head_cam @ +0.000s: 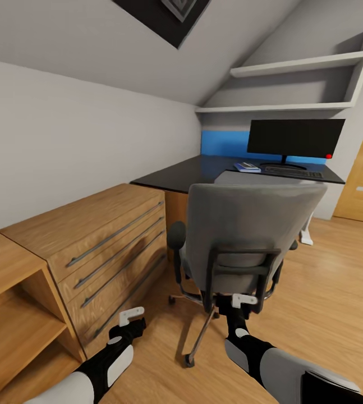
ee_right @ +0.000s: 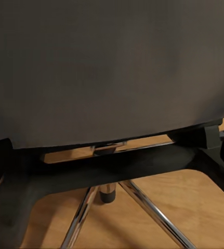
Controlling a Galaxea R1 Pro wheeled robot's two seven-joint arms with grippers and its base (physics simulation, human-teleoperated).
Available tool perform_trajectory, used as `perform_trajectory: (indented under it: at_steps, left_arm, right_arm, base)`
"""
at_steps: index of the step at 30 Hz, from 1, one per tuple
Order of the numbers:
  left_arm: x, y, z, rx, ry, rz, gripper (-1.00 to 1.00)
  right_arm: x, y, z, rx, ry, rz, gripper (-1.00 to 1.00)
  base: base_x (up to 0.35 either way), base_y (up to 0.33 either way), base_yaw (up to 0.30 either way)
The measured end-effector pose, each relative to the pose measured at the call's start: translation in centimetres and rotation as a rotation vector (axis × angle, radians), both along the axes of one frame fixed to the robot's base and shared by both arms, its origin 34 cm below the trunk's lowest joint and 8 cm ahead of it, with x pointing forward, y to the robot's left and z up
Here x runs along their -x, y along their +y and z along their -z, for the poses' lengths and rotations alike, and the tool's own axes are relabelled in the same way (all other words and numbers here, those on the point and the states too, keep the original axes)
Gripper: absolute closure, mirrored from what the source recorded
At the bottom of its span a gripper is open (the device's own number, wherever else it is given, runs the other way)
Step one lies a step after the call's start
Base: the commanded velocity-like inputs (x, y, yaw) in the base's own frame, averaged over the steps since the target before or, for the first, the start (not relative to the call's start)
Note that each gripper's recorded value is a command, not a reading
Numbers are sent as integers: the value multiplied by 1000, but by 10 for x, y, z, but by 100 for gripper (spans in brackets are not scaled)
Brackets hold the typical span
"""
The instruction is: In the bedroom, organize the workspace by keeping the computer under the desk, ensuring the monitor is on the desk, placing the keyboard on the desk next to the monitor, placing the mouse on the desk next to the keyboard, moving the folder from the swivel chair onto the desk next to the mouse, stacking the notebook on top of the folder with the pen on top of the notebook, and positioning the swivel chair next to the desk.
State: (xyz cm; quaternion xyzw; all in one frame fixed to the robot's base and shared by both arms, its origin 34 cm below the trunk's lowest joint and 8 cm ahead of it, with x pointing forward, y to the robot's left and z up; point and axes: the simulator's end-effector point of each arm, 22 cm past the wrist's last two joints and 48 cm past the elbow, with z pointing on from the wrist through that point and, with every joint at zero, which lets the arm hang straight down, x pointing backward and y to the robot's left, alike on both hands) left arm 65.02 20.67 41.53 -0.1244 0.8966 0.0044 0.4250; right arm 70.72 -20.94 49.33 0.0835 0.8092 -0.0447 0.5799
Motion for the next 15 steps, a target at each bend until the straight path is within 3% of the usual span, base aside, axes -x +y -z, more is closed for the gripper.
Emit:
perform_trajectory:
  at_steps: [11,15]
  left_arm:
    - [0,-7,0,9,1,7,-100]
    - [0,-8,0,9,1,8,-100]
  right_arm:
    - [0,-1,0,0,0,1,-100]
    - [0,1,0,8,0,-9,-100]
  base:
    - [0,-2,38]
    - [0,-104,3]
